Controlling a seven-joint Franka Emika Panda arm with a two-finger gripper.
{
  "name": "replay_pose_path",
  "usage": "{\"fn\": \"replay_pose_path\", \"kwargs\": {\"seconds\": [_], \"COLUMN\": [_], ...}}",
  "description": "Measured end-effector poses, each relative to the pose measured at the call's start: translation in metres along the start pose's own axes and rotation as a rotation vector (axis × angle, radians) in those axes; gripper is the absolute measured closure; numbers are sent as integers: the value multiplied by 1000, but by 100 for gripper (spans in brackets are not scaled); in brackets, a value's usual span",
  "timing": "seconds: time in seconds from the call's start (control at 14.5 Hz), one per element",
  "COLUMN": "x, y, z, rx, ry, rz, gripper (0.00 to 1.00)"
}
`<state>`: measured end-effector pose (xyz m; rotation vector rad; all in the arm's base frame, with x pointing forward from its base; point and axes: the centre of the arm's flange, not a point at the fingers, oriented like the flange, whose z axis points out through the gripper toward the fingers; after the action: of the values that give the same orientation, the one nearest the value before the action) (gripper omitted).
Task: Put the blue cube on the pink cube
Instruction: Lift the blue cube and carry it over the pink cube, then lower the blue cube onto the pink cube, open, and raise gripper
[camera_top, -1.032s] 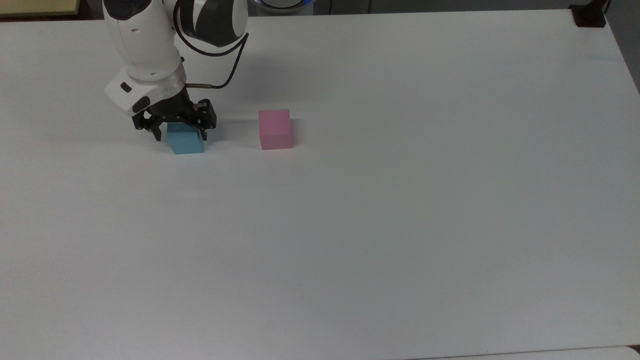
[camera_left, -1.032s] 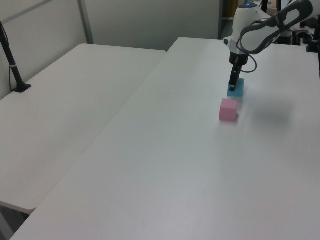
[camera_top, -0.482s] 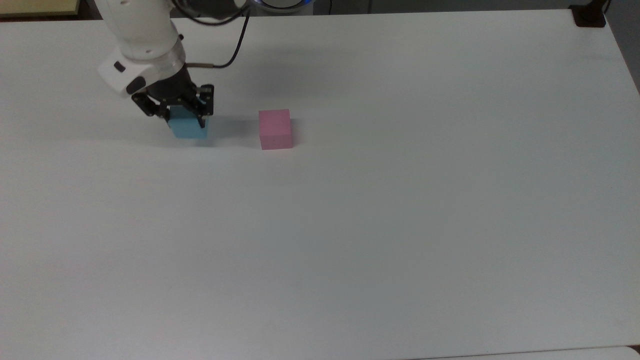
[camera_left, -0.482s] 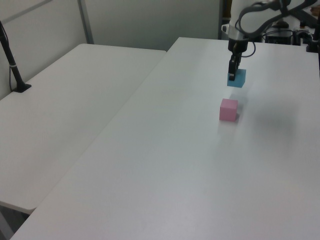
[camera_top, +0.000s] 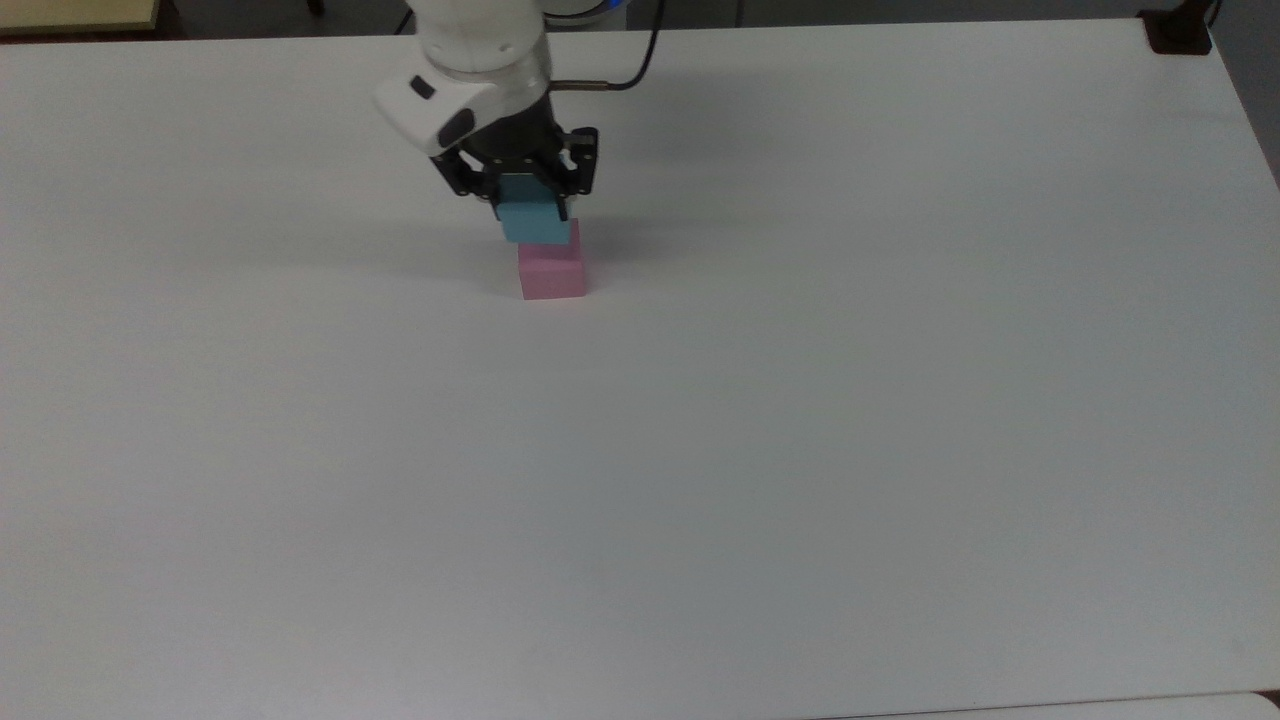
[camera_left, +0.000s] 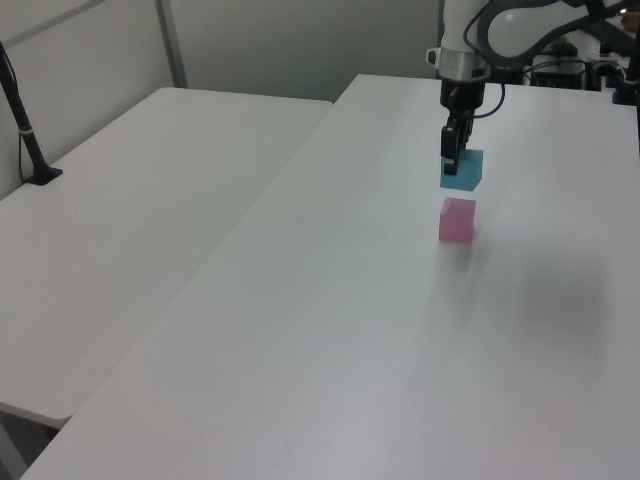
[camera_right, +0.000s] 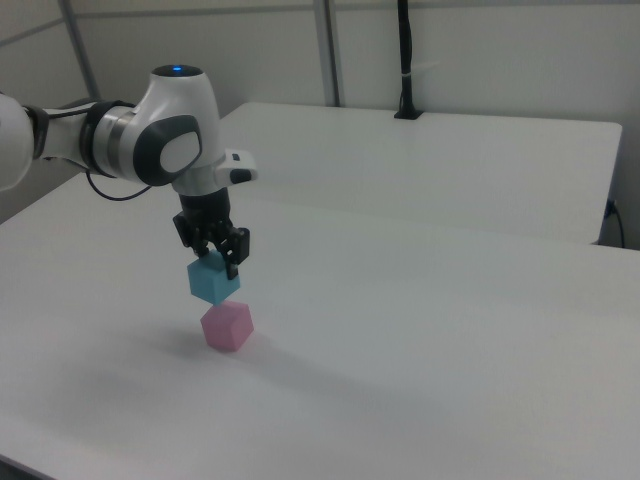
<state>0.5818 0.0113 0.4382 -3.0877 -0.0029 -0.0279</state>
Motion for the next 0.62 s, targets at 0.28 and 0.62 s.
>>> {"fn": "replay_pose_path", "kwargs": {"seconds": [0.28, 0.62], "x": [-4, -2], "y": [-27, -23], "z": [16, 43], "rx": [-42, -147], "ry": [-1, 4], "rz": [-13, -16], "gripper": [42, 42]}}
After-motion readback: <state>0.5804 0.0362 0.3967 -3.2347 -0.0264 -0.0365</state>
